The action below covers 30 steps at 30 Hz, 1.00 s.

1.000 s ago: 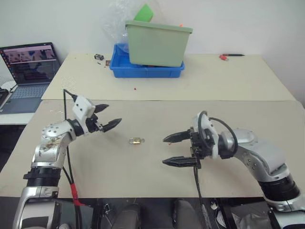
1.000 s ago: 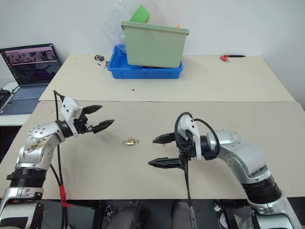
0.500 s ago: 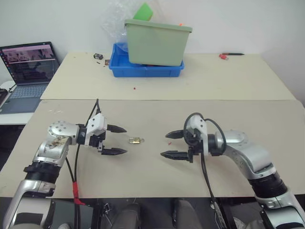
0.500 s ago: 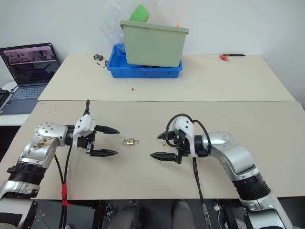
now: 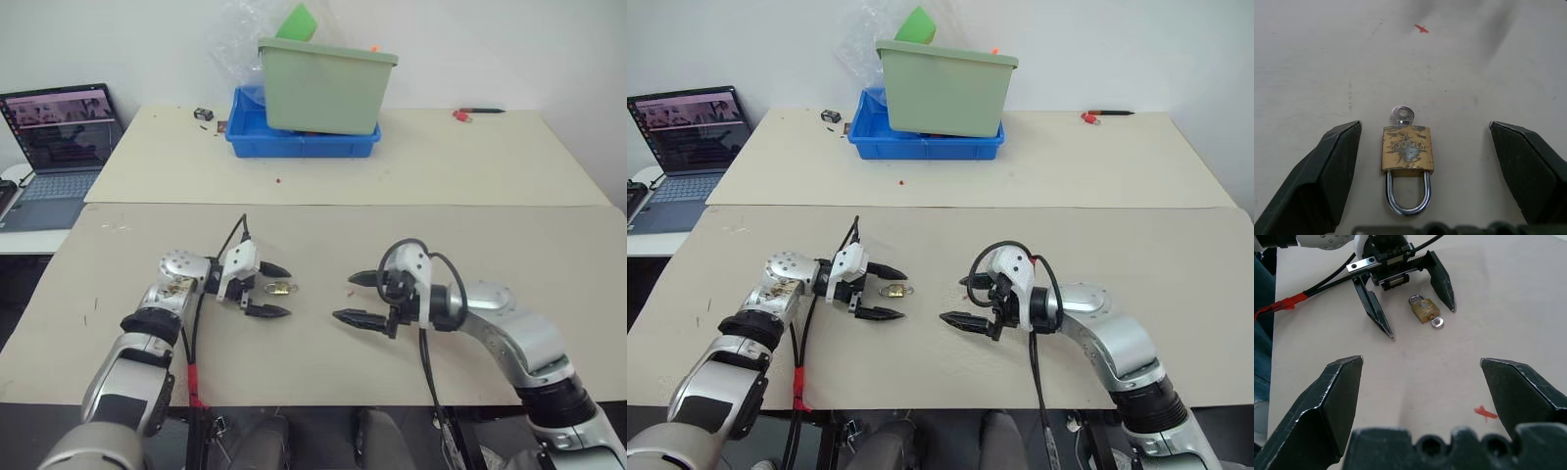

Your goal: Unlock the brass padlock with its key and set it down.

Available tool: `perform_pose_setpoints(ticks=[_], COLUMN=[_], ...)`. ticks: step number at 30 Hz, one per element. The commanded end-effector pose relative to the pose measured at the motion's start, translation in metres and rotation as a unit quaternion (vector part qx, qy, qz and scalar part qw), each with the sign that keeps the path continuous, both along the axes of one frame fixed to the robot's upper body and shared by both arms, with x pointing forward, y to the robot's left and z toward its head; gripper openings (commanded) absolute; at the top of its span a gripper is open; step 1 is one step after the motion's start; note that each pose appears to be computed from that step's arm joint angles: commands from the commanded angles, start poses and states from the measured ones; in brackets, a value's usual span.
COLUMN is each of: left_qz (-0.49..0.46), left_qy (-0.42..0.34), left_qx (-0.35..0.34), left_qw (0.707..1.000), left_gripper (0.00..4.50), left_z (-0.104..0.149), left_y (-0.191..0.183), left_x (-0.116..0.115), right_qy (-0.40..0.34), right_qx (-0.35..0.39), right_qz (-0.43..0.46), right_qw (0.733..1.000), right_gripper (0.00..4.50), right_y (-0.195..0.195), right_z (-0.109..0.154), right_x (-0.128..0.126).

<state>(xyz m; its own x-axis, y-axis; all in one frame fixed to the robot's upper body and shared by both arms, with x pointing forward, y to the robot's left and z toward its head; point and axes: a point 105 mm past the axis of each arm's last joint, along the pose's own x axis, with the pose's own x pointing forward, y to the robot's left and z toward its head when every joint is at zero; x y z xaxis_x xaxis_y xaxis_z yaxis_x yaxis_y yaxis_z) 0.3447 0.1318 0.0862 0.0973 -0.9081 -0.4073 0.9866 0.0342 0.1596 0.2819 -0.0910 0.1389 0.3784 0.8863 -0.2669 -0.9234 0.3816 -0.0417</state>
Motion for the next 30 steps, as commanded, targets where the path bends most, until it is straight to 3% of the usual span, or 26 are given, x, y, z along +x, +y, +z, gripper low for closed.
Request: perform_pose_setpoints(ticks=[1,10,11,13,20,21,25,30], left_qz=[0.011,0.029,0.028,0.020,0.025,0.025,0.027,0.103], left_qy=[0.012,0.024,0.024,0.024,0.018,0.016,-0.006,-0.132], left_qx=[0.026,0.027,0.027,0.030,0.025,0.025,0.005,-0.074], left_qw=[1.000,0.999,0.999,0.999,0.999,0.999,1.000,0.983], left_gripper=[4.45,4.45,3.95,3.49,0.94,0.81,0.81,0.81], left_z=[-0.005,-0.007,-0.008,-0.009,-0.009,-0.009,-0.004,0.032], left_y=[0.013,0.018,0.018,0.018,0.017,0.016,0.006,-0.021], left_x=[0.002,0.005,0.005,0.002,0.003,0.003,0.002,0.003], right_qy=[-0.023,-0.033,-0.034,-0.036,-0.036,-0.036,-0.035,-0.029], right_qx=[0.005,0.010,0.010,0.010,0.010,0.010,0.008,0.000], right_qz=[-0.009,-0.016,-0.017,-0.019,-0.022,-0.023,-0.023,-0.041], right_qw=[1.000,0.999,0.999,0.999,0.999,0.999,0.999,0.999], right_gripper=[4.50,4.50,4.50,4.50,4.50,4.50,4.50,4.50], right_y=[-0.003,-0.001,-0.001,-0.002,-0.003,-0.003,-0.002,-0.004], right_z=[0.012,0.016,0.016,0.016,0.015,0.015,0.014,0.013], right_x=[-0.001,0.004,0.005,0.005,0.007,0.007,0.009,0.015])
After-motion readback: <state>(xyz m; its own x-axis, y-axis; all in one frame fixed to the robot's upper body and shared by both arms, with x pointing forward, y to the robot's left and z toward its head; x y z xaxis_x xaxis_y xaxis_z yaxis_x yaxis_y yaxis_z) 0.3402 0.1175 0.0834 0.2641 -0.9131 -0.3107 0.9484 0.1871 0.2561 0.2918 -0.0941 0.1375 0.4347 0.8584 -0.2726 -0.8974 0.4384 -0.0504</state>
